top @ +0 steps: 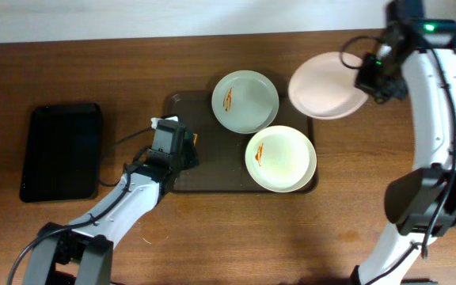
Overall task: Clean dirty plates on tray and stack at the side
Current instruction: 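Lift the pink-white plate with the right gripper and place it right of tray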
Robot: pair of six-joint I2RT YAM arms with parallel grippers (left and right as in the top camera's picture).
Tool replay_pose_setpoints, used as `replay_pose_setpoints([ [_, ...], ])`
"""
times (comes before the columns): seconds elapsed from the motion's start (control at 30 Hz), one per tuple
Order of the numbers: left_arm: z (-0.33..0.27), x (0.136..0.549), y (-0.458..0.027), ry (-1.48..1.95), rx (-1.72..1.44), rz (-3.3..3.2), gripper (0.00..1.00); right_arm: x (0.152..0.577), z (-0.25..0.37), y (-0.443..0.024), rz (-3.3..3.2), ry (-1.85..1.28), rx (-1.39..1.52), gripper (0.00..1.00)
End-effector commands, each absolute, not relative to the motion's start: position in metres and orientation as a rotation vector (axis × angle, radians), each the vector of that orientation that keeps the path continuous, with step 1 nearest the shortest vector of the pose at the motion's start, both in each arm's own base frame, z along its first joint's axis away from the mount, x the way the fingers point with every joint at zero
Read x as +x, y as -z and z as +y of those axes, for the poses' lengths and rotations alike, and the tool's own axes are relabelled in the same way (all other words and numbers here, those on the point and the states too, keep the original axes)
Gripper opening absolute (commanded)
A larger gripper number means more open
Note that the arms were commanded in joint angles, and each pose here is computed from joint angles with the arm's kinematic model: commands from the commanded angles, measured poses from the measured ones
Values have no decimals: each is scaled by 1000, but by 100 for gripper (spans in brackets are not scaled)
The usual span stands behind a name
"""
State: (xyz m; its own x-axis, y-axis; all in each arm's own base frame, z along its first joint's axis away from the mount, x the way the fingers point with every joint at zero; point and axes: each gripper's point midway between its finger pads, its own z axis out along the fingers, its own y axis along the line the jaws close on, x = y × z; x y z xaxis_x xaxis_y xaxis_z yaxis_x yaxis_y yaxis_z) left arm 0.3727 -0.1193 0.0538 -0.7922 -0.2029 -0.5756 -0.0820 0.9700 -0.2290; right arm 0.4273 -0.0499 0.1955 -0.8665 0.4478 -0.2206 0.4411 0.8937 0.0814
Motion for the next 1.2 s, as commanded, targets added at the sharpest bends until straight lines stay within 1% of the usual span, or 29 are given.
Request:
replay_pose_setpoints([
  [0.0, -121, 372, -51, 267, -211, 2487, 0, 413, -90, -163, 2848, -157, 805, 4],
  [0.03, -121, 372, -51, 267, -211, 2488, 0, 406, -114, -142, 2837, -161, 895, 4],
  [0.07, -120, 372, -51, 266, -211, 2488, 0, 406, -116, -134, 2835, -216, 878, 4],
  [0.1, -121, 372, -51, 268, -211, 2485, 0, 420, -94, -142, 2813, -442, 654, 4],
  [0.13, -121, 373, -52, 270, -211, 2481, 0, 428, -72, -156, 2773, -590, 442, 4],
  [0.17, -121, 374, -52, 271, -211, 2478, 0, 430, -56, -172, 2740, -619, 312, 4],
  [0.23, -121, 374, -52, 271, -210, 2479, 0, 431, -38, -210, 2694, -334, 151, 4],
  [0.27, -121, 374, -52, 271, -210, 2479, 0, 431, -24, -238, 2637, -32, 24, 4],
  [0.3, -121, 373, -52, 271, -210, 2479, 0, 430, -25, -258, 2575, 272, -12, 4],
  [0.37, -121, 373, -52, 270, -211, 2481, 0, 427, -20, -294, 2409, 756, -42, 4],
  [0.4, -121, 373, -52, 270, -211, 2481, 0, 428, 2, -311, 2301, 923, -83, 4],
  [0.47, -121, 373, -52, 270, -211, 2482, 0, 424, 28, -347, 2058, 1220, -46, 4],
  [0.53, -121, 372, -52, 269, -211, 2484, 0, 422, 47, -352, 2013, 1241, -81, 4],
  [0.67, -121, 373, -52, 270, -211, 2481, 0, 423, 55, -348, 2029, 1209, -119, 4],
  [0.73, -121, 373, -52, 270, -211, 2481, 0, 427, 63, -336, 2081, 1124, -171, 4],
  [0.77, -121, 373, -52, 269, -211, 2482, 0, 429, 89, -295, 2266, 848, -349, 4],
  [0.8, -121, 373, -52, 269, -210, 2482, 0, 428, 95, -274, 2369, 667, -392, 4],
  [0.83, -121, 372, -52, 268, -210, 2484, 0, 429, 99, -263, 2427, 539, -408, 4],
  [0.87, -121, 372, -51, 268, -210, 2485, 0, 429, 104, -244, 2536, 189, -417, 4],
  [0.93, -121, 372, -51, 268, -210, 2485, 0, 422, 98, -239, 2576, -254, -489, 4],
  [1.0, -121, 372, -52, 267, -210, 2485, 0, 408, 82, -234, 2574, -438, -588, 4],
  [1.07, -121, 373, -52, 268, -210, 2484, 0, 384, 73, -221, 2535, -597, -786, 4],
  [1.17, -121, 372, -52, 267, -210, 2485, 0, 392, 50, -198, 2540, -572, -741, 4],
])
